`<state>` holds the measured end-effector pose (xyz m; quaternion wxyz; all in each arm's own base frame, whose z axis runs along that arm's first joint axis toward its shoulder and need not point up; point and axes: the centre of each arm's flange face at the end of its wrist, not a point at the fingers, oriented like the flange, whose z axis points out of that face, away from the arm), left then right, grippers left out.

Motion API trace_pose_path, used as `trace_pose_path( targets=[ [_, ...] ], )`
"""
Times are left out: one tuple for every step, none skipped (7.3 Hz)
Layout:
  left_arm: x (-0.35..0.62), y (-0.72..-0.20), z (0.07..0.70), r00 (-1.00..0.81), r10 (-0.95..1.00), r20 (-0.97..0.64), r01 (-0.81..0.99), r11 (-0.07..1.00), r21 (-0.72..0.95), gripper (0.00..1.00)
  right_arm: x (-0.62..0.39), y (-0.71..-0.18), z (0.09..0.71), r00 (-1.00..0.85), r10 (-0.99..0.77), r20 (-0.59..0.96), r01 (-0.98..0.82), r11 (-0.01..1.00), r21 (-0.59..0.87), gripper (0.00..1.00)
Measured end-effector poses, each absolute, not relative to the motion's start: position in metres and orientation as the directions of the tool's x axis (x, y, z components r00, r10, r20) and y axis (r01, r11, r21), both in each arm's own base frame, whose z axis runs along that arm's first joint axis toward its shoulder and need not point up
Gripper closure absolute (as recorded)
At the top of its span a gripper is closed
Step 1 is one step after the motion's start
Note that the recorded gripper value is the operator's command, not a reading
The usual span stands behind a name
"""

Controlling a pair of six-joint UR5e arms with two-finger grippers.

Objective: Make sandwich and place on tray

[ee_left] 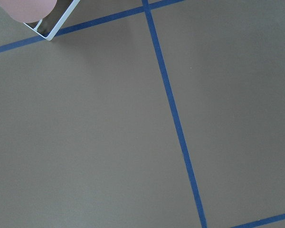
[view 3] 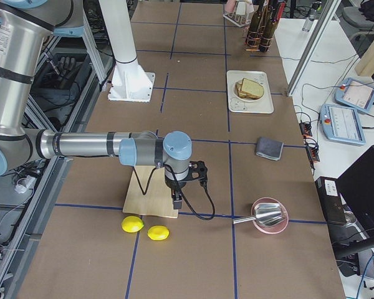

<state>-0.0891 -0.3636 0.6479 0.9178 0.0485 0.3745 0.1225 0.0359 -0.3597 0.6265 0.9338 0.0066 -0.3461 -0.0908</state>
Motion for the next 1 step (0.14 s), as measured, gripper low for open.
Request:
trace_pose_path(
  targets=[
    [-0.0892,-0.3635,0.6489,0.690,0.260,-0.675,-0.189,0.966,0.179,0.00,0.0358,-0.3606,0.6267,0.744,-0.173,0.645,0.164,0.984,0.074,0.00]
  ],
)
